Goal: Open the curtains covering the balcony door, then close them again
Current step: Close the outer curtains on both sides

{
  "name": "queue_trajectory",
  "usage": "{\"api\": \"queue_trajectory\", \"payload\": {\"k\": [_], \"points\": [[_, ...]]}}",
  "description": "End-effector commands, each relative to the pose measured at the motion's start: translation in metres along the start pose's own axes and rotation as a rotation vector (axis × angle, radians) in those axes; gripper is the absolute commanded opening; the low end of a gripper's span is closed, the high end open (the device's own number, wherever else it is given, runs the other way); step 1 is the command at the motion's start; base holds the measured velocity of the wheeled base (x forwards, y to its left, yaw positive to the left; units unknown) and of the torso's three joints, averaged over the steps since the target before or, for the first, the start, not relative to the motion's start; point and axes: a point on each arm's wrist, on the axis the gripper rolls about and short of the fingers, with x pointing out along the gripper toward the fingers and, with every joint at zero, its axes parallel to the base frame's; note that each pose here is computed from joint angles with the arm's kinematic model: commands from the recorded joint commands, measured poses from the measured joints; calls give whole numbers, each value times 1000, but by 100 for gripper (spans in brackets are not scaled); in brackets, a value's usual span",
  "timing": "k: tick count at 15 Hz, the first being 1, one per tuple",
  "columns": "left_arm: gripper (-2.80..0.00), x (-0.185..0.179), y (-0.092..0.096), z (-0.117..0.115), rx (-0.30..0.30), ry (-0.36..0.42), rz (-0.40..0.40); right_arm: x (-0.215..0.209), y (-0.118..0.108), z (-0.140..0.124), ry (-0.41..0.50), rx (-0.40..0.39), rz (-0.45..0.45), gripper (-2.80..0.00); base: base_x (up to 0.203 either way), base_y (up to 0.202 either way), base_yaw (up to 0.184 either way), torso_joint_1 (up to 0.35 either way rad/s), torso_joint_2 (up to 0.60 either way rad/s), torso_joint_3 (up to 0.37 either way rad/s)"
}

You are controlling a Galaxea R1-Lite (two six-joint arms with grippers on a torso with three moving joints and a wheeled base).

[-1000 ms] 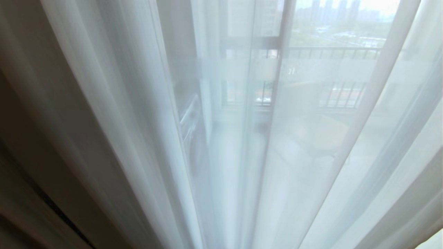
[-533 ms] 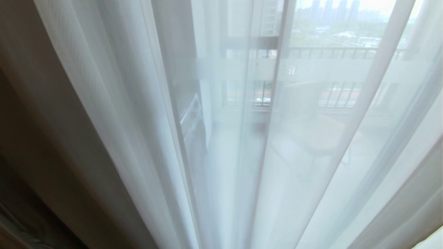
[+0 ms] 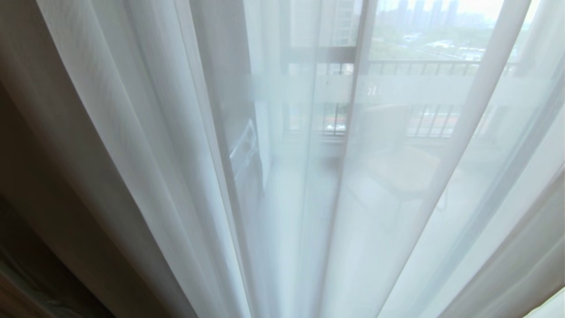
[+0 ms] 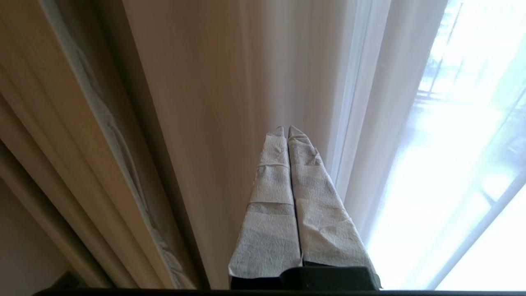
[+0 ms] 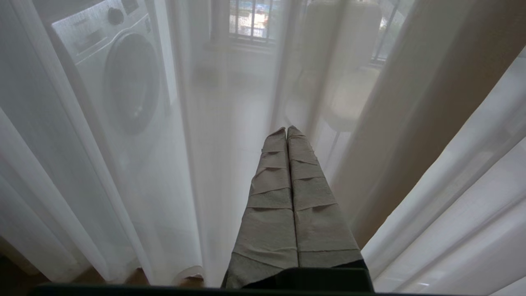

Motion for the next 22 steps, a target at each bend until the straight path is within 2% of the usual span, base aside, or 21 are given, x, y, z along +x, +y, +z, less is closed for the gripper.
{"api": "queue_trajectory", "payload": {"k": [1,3,5,6,8,10,12,15,22], "points": [[-280,-2,-1,-5,0,0,-44,0,0,0,-1,-1,0,-280,0,0,0,0,0,0],[-280,0,-1,-12,-9,31,-162,0,0,0,-1,-1,0,-280,0,0,0,0,0,0],[-280,-1,-2,-30,-12,75,-281,0,0,0,-1,-1,0,-280,0,0,0,0,0,0],[-280,-5,-1,-46,-9,97,-281,0,0,0,-1,-1,0,-280,0,0,0,0,0,0],[-280,-15,3,-71,-7,89,-235,0,0,0,-1,-1,0,-280,0,0,0,0,0,0],[-280,-22,5,-96,-8,77,-233,0,0,0,-1,-1,0,-280,0,0,0,0,0,0],[-280,-30,7,-106,-17,46,-243,0,0,0,-1,-1,0,-280,0,0,0,0,0,0],[-280,-39,8,-119,-20,53,-304,0,0,0,-1,-1,0,-280,0,0,0,0,0,0],[-280,-39,8,-119,-20,53,-301,0,0,0,-1,-1,0,-280,0,0,0,0,0,0]]}}
